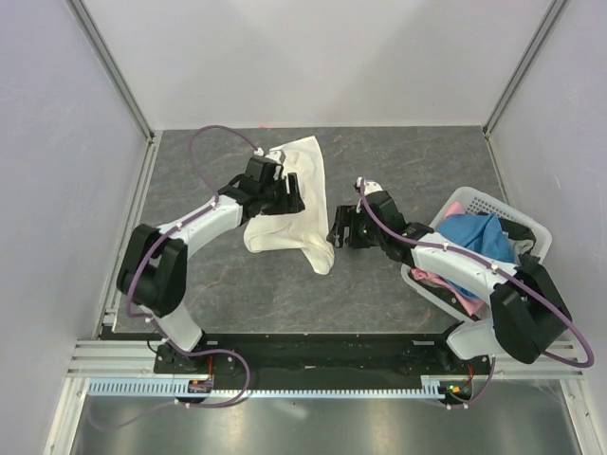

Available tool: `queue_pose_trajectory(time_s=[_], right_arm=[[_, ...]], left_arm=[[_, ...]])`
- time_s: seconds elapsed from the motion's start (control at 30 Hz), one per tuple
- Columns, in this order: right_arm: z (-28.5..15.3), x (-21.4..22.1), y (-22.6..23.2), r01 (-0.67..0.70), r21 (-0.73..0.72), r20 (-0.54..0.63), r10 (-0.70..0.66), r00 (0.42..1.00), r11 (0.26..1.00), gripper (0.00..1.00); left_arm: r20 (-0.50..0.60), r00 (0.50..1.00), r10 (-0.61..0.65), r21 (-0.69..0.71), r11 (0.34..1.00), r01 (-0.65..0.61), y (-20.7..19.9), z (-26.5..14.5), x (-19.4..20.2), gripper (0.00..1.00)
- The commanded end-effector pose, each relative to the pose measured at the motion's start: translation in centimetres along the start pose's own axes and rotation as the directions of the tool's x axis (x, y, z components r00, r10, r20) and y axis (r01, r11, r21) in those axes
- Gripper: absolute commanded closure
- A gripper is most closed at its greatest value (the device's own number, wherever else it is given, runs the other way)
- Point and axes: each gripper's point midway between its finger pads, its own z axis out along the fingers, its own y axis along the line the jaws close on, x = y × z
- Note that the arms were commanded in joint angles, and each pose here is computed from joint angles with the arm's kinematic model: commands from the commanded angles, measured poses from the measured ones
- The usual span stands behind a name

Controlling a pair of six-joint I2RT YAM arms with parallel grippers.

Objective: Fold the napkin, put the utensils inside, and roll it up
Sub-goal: Move the napkin to the centre of the board, then flatten the napkin out

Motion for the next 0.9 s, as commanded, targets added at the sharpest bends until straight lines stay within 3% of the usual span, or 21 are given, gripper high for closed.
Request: queue_pose_trajectory(time_s=[0.0, 0.37, 0.57, 0.67, 0.8, 0.87], right_arm=[[0.6, 0.7, 0.1, -0.023, -0.002, -0.018, 0.022, 1.000, 1.000, 0.19], [0.9, 2.8, 1.2, 0.041, -0.067, -0.086, -0.046, 0.995, 0.997, 0.22], [2.1, 3.4, 1.3, 0.063, -0.065, -0.108, -0.070, 0.992, 0.996, 0.24], [2.9, 3.4, 1.2, 0.073, -0.064, -0.116, -0.080, 0.990, 0.995, 0.27], [3.8, 3.8, 1.4, 0.088, -0.077, -0.131, -0.098, 0.987, 0.993, 0.32], [4.4, 4.1, 1.3, 0.102, -0.086, -0.140, -0.113, 0.984, 0.991, 0.37]], left_arm=[[0.046, 0.996, 0.080, 0.011, 0.997, -0.081, -0.8, 1.8, -2.8, 0.28], [0.007, 0.991, 0.133, -0.067, 0.989, -0.132, 1.1, 6.5, -3.5, 0.34], [-0.025, 0.993, 0.116, -0.050, 0.992, -0.117, 1.8, 7.5, -2.8, 0.45], [-0.028, 0.993, 0.111, -0.045, 0.993, -0.112, 1.8, 7.6, -2.8, 0.52], [-0.034, 0.995, 0.098, -0.025, 0.995, -0.099, 1.7, 7.5, -2.8, 0.79], [-0.041, 0.995, 0.086, -0.002, 0.996, -0.086, 1.5, 7.3, -2.8, 0.88]])
